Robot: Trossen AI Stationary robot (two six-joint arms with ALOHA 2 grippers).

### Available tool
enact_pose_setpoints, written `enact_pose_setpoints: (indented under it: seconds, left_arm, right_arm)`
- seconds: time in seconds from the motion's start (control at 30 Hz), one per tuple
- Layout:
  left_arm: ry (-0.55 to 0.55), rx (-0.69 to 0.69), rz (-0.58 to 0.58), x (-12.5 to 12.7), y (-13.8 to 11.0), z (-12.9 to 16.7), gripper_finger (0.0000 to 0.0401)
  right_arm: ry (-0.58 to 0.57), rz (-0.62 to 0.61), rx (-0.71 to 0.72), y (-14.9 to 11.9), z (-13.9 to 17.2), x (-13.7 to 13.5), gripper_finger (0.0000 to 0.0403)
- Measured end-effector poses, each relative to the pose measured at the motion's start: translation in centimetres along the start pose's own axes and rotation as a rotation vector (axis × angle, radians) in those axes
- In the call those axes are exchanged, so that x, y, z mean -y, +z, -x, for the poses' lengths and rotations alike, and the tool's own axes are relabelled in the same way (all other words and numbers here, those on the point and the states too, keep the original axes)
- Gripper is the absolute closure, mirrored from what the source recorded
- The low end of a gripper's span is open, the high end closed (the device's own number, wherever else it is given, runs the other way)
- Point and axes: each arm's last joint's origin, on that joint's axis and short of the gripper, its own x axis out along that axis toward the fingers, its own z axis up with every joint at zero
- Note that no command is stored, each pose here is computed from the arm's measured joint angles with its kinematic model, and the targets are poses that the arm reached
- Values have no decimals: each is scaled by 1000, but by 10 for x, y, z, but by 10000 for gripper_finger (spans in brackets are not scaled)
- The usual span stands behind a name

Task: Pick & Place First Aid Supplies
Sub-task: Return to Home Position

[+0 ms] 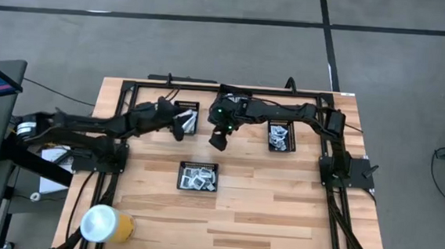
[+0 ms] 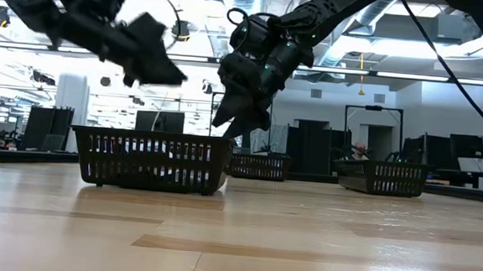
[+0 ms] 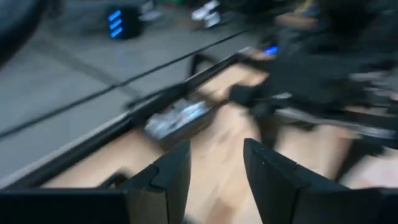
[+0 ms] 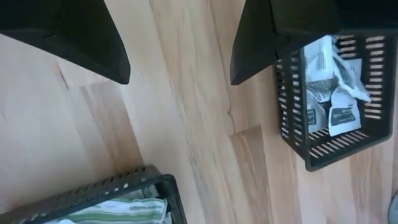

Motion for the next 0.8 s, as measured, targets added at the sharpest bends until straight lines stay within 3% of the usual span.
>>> enact_pose_setpoints:
  seconds: [0.13,0.5,0.8]
  left_arm:
    - [-106,58,-69,3,14,19,251]
    - [-133,23,-14,-4,19,62,251]
    - [-141,-27,9,-7,14,77,253]
  right_arm:
    - [9,12,31,4,8,-7,132]
    - [51,79,137,15,44,-41,132]
    - [58,153,335,21,138,-85,132]
